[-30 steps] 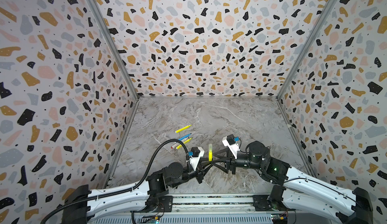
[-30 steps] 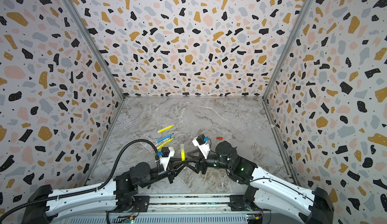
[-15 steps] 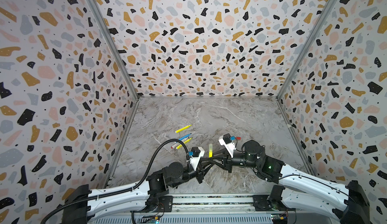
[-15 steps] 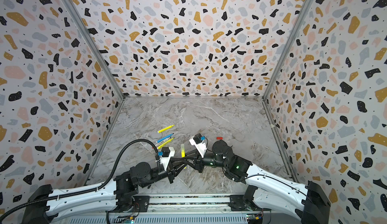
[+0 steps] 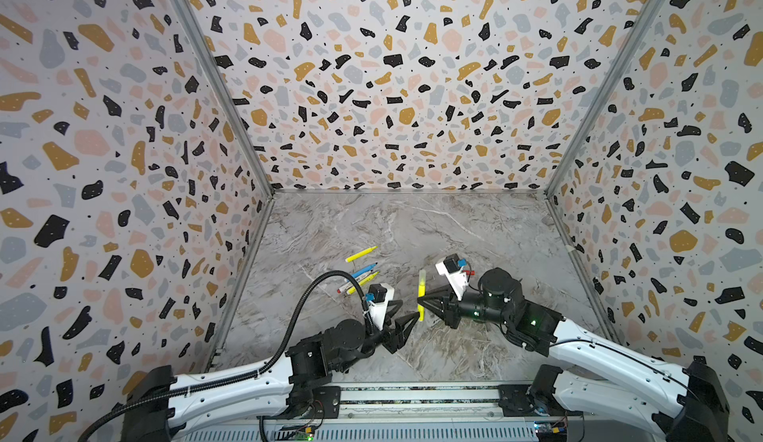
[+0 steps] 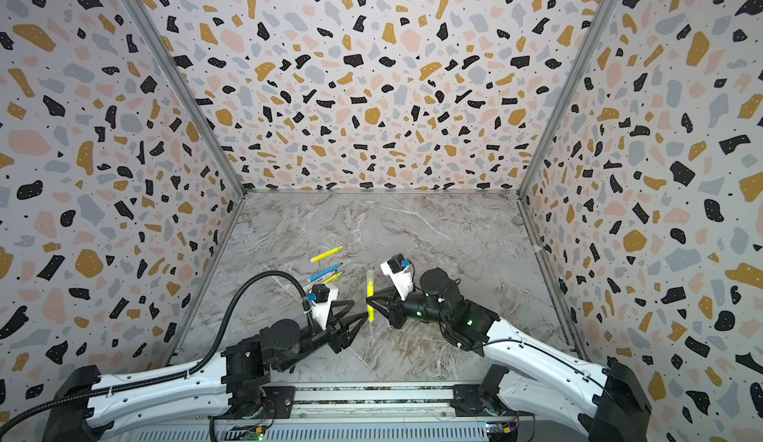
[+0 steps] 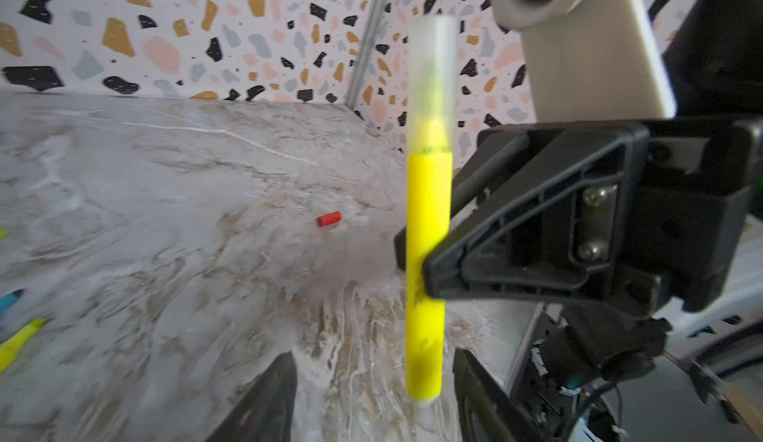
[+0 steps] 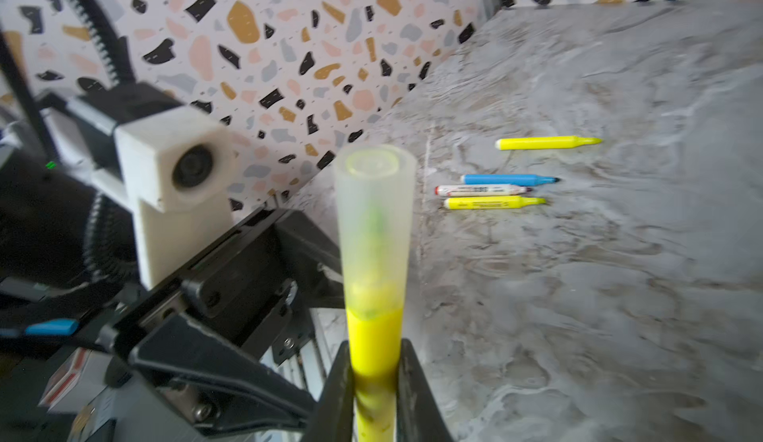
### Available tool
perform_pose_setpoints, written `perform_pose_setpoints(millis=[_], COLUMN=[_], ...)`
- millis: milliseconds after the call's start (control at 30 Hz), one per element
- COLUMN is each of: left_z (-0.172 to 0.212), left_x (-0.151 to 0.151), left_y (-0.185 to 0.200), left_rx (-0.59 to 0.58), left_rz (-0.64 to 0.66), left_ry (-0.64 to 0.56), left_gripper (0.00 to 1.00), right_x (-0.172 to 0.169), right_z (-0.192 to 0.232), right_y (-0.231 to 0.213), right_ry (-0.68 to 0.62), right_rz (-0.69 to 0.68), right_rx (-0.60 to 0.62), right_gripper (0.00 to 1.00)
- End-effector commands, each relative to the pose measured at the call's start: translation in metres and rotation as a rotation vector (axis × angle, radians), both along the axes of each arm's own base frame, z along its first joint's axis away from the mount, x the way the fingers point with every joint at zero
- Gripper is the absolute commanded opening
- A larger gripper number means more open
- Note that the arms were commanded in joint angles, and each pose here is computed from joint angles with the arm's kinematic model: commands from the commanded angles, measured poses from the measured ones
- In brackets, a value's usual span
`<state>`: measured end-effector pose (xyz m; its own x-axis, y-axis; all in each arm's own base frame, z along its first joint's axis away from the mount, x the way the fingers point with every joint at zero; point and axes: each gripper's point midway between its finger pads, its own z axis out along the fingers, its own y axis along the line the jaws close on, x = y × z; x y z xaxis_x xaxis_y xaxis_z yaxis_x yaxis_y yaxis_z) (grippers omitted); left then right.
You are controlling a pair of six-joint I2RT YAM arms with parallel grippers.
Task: Insert the pens into the pen caps
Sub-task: 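Open the left gripper while the right gripper lifts the capped highlighter away, then lower the capped highlighter onto the far table area and open the right gripper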
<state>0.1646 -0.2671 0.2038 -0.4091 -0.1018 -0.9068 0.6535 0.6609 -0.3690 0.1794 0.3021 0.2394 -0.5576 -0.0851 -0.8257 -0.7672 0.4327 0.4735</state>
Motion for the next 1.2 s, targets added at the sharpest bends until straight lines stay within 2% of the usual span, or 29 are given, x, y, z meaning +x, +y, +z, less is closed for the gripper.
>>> perform_pose_setpoints(millis=[0, 233, 533, 667, 867, 1167], left_z=[-0.018, -0.037, -0.018, -0.014, -0.014, -0.010], left_x=[0.015, 0.007, 0.004, 0.003, 0.003, 0.002], left_y=[0.020, 0.022, 0.032, 0.036, 0.037, 0.035], left_rx=[0.102, 0.081, 0.043, 0.034, 0.019, 0.009], left_rz=[0.141, 0.114, 0.122, 0.125, 0.125, 0.114], left_ry=[0.035, 0.098, 0.073, 0.067, 0.070, 0.068], left_gripper=[0.61, 0.60, 0.60, 0.60, 0.60, 0.59], right_x=[0.045, 0.132, 0.242, 0.274, 0.310, 0.344], right_z=[-0.011, -0.056, -0.087, -0.098, -0.102, -0.152], right_y=[-0.029, -0.076, -0.094, -0.093, -0.090, -0.101], right_ry=[0.067, 0.195, 0.288, 0.323, 0.339, 0.435], right_rz=[-0.171, -0.381, -0.503, -0.530, -0.543, -0.579], right_rx=[-0.127, -0.347, -0.574, -0.661, -0.697, -0.773], right_gripper=[0.03, 0.02, 0.00, 0.00, 0.00, 0.00])
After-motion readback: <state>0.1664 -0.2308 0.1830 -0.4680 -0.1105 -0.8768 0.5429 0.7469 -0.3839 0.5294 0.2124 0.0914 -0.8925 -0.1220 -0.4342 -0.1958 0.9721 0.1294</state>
